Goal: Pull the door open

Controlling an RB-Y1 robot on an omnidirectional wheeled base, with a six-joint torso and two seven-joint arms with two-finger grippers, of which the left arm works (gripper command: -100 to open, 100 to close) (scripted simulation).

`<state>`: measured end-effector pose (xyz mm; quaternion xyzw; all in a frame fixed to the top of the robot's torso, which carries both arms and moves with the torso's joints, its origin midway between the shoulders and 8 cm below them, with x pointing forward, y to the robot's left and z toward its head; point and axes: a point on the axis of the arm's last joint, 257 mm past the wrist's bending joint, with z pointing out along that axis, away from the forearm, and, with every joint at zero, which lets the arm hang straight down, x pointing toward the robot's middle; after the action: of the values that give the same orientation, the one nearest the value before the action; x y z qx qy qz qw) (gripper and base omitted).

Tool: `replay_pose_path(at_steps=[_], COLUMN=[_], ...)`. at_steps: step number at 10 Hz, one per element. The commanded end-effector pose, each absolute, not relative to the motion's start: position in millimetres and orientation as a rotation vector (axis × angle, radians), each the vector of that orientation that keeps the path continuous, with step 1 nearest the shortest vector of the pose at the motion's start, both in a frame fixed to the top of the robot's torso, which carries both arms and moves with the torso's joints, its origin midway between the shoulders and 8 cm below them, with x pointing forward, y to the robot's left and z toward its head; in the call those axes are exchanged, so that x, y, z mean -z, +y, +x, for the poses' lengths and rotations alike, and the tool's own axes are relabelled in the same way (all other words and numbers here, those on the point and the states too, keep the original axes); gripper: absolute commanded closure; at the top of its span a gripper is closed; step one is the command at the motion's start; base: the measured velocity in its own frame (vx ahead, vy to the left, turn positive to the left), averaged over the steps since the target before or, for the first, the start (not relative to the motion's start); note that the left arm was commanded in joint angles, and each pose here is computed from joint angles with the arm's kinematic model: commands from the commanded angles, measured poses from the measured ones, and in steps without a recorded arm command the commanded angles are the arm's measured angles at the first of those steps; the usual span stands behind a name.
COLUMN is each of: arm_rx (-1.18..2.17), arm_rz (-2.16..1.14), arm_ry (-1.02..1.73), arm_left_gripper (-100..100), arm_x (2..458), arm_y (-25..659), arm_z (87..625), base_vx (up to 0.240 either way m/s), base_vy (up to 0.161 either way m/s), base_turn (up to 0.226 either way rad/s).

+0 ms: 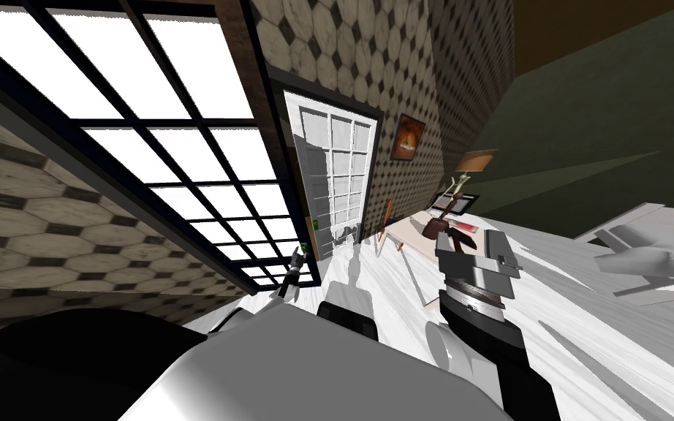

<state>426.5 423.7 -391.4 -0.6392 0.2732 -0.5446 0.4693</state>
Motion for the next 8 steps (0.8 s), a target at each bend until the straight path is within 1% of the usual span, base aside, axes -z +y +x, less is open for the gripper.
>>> replay_pose_path(at_steps=[1,8], arm_rx=[1.365,1.509], arm_rz=[-1.591,-1.704], arm_ry=[0.634,0.438], arm_left_gripper=[-100,-100], arm_x=[391.8,392.2], arm_y=[422.7,416.1], arm_z=[427.1,430.9], base_vx=[-0.055,-0.054], base_vy=[0.015,0.008], base_turn=[-0.023,-0.038])
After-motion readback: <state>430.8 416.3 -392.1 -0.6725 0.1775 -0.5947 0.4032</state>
